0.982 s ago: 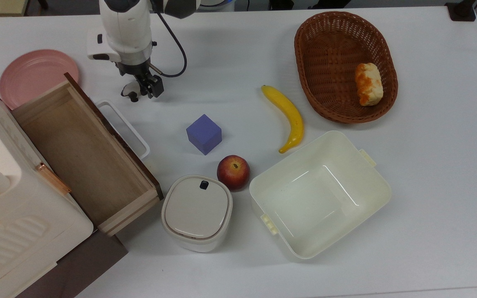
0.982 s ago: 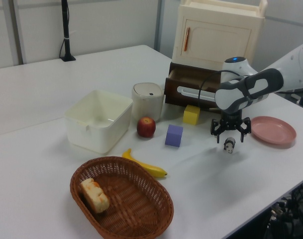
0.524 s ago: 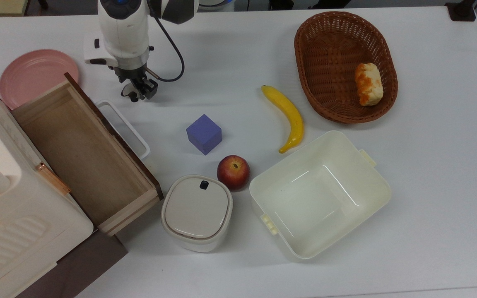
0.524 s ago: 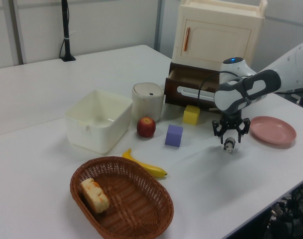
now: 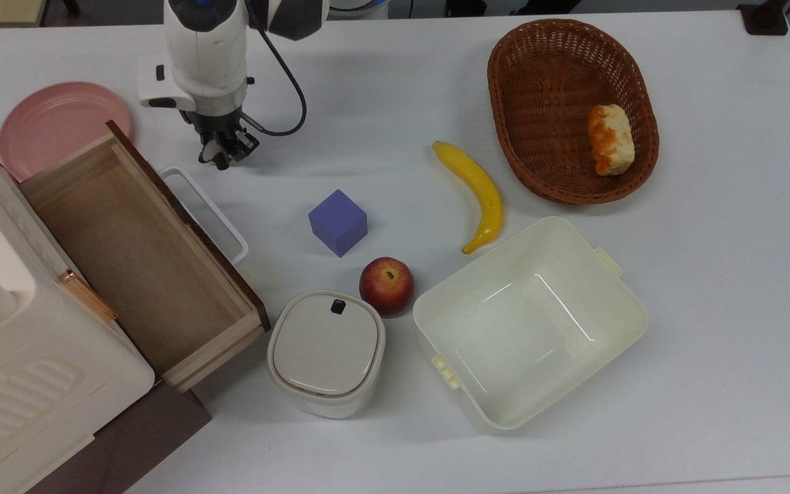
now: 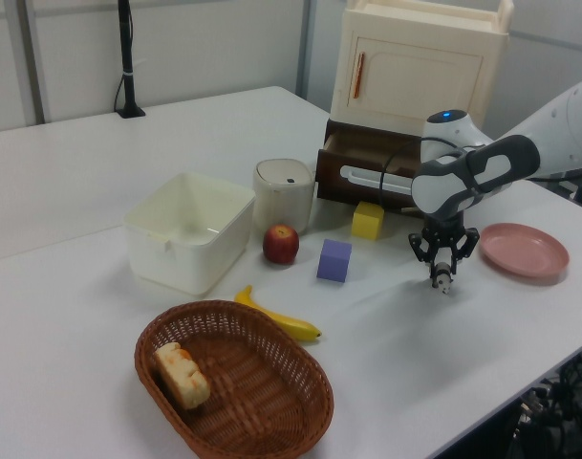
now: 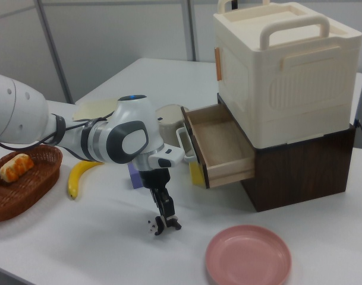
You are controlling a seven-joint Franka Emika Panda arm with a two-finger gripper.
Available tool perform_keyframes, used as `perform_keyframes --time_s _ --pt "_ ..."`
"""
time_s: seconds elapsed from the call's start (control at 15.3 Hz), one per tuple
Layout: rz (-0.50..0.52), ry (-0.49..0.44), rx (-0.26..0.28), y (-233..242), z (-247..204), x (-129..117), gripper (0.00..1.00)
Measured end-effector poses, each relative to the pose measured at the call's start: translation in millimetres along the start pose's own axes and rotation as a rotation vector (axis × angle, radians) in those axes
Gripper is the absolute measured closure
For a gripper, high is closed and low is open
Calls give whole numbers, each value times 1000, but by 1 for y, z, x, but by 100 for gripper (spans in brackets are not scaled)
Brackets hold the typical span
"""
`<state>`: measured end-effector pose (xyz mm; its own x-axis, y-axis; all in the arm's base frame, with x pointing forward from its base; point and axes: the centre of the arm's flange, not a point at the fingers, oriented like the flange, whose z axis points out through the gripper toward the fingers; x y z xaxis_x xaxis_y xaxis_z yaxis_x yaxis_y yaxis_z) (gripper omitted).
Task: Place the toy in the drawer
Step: 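Lower the gripper and close it on the panda toy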
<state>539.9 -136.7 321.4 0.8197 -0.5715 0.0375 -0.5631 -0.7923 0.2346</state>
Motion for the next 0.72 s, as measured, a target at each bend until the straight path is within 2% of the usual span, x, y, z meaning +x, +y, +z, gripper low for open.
perform_keyframes --time_s 0.39,0.72 --pt "-6 3 0 0 -1 1 58" --pt "6 69 36 -4 -29 18 58"
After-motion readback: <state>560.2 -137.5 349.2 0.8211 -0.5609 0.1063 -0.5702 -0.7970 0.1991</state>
